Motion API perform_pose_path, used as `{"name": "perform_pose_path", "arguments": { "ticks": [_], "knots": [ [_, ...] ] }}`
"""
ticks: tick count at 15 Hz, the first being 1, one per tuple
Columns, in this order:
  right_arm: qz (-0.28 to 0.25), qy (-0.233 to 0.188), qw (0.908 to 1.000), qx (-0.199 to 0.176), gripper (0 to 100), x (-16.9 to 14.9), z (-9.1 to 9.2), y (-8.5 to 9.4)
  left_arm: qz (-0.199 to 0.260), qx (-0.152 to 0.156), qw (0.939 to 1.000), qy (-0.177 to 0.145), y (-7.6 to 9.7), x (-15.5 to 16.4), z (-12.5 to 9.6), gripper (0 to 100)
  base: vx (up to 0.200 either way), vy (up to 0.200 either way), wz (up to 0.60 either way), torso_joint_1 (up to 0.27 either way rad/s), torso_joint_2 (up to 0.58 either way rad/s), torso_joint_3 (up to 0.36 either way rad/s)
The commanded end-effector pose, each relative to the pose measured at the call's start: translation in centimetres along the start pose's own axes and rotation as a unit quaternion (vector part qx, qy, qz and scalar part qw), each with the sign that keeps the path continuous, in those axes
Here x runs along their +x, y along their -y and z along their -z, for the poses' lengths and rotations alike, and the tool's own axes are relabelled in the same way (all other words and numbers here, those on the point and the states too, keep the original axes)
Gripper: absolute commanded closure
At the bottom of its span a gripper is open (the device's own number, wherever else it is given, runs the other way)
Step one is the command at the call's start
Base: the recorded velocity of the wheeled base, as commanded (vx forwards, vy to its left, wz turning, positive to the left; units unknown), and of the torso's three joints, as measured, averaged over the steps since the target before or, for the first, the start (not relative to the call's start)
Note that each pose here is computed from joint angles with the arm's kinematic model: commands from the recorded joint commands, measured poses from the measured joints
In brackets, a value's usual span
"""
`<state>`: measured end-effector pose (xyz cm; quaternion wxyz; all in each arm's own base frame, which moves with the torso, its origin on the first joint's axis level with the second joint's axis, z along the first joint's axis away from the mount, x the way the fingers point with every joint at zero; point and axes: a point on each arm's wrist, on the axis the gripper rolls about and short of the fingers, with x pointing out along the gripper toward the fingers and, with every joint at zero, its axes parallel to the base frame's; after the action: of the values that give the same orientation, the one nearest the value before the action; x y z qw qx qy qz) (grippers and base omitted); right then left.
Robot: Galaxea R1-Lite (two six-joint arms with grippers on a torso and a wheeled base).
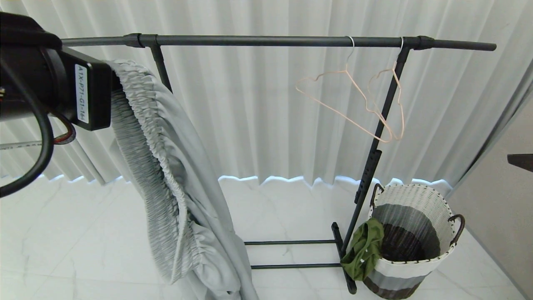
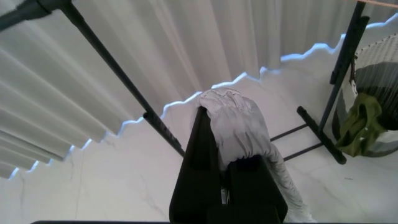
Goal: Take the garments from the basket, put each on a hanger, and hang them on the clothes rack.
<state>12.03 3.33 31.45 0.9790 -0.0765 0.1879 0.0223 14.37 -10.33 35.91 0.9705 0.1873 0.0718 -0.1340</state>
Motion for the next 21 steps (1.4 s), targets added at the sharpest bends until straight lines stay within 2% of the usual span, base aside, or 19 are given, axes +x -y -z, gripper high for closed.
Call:
{"name": "perform_pose_path", "arguments": {
  "ticks": [1,7,10,18,21],
  "knots": [
    [0.0,-0.004,1.0,-0.001,0,0.3,0.0,-0.1,-0.001,0.001,1.0,-0.003,0.0,0.1,0.2,100,0.0,0.0,0.0,0.227,-0.51,-0.286],
    [0.002,-0.006,1.0,-0.002,0,0.3,0.1,-0.1,0.001,0.004,1.0,-0.007,0.1,0.2,0.4,100,0.0,0.0,0.0,0.23,-0.5,-0.276],
    [0.006,-0.013,0.9999,-0.006,0,0.5,0.4,-0.1,0.002,0.006,0.9998,-0.019,0.4,0.4,0.9,100,0.0,0.0,0.0,0.059,-0.13,-0.074],
    [0.01,-0.016,0.9998,-0.005,0,0.9,0.7,-0.1,0.003,0.006,0.9998,-0.02,0.4,0.5,1.0,100,0.2,0.0,0.0,0.008,-0.01,-0.004],
    [0.011,-0.005,0.9999,-0.004,0,2.1,1.6,-0.4,0.003,0.006,0.9998,-0.02,0.4,0.5,1.0,100,0.2,0.0,0.0,0.007,0.0,-0.001]
  ]
}}
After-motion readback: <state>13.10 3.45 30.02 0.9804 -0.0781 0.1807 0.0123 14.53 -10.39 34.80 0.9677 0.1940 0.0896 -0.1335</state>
